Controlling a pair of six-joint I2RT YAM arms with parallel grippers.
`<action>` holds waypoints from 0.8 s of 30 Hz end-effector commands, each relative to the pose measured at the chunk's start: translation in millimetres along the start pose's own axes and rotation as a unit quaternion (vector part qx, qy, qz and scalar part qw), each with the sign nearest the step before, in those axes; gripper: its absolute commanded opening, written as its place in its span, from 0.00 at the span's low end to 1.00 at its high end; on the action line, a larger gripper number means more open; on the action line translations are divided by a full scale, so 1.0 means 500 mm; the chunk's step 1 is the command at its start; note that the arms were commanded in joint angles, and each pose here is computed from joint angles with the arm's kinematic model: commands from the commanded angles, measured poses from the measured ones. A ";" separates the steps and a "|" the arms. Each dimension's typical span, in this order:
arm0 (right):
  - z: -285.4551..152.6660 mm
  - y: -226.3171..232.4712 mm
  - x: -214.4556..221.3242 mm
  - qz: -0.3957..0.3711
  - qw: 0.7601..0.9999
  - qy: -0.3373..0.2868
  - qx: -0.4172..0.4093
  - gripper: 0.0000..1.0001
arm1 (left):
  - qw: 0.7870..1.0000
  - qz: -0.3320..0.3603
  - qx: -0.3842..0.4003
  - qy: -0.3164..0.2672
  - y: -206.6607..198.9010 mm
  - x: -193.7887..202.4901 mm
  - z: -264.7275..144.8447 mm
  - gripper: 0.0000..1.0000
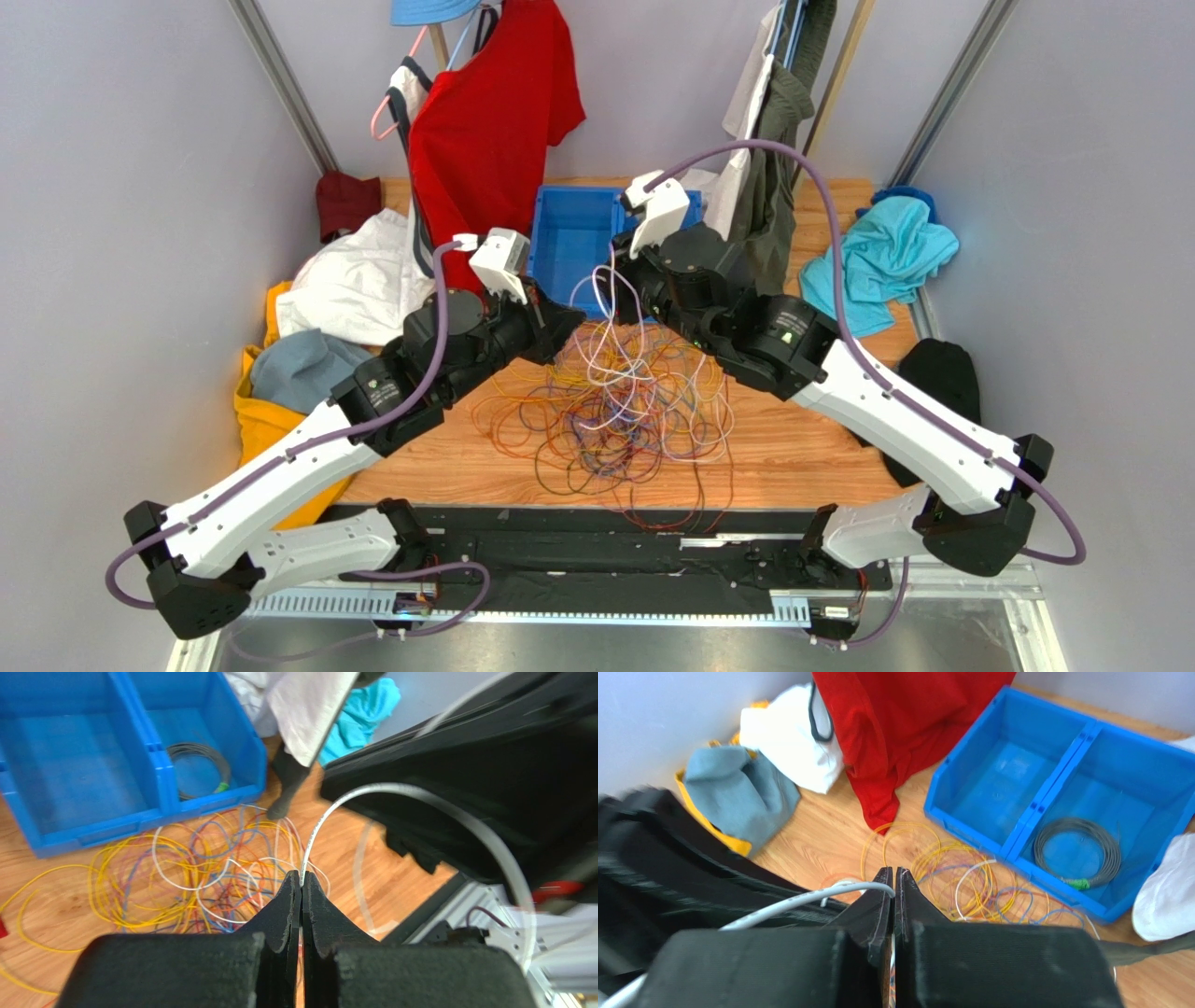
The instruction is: Untangle the cables
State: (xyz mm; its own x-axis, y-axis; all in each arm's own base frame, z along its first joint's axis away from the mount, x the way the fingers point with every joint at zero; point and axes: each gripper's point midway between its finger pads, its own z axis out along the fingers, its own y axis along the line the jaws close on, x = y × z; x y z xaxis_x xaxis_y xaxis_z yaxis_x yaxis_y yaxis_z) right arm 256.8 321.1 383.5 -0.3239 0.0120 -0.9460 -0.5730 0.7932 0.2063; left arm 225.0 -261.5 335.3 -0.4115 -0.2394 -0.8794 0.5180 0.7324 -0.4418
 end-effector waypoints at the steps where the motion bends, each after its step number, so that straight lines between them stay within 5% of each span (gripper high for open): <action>1: 0.011 0.006 0.020 0.006 1.000 0.003 -0.015 0.00 | 0.997 -0.006 0.082 -0.007 -0.057 -0.003 -0.004 0.01; 5: 0.016 -0.007 -0.001 0.008 1.000 -0.009 -0.003 0.00 | 0.994 -0.032 0.102 -0.034 -0.059 0.004 -0.007 0.02; 10: 0.088 -0.046 -0.007 0.037 0.999 0.007 0.008 0.00 | 0.997 -0.014 0.011 -0.078 -0.006 -0.060 0.002 0.00; 18: 0.269 -0.203 -0.013 0.093 0.992 0.026 0.077 0.00 | 0.996 -0.017 -0.088 0.005 0.081 -0.084 0.162 0.00; 24: 0.353 -0.285 0.004 0.124 0.987 0.020 0.096 0.00 | 0.990 -0.063 -0.129 0.013 0.181 -0.092 0.270 0.00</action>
State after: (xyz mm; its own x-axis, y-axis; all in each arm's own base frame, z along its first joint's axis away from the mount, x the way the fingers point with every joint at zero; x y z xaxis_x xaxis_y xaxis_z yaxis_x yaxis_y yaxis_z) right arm 449.2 308.3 276.6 -0.5276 0.1070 -0.8427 -0.2941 0.9077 0.2994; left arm 366.3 -270.7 330.3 -0.4296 -0.3008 -0.8514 0.3078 0.8376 -0.4512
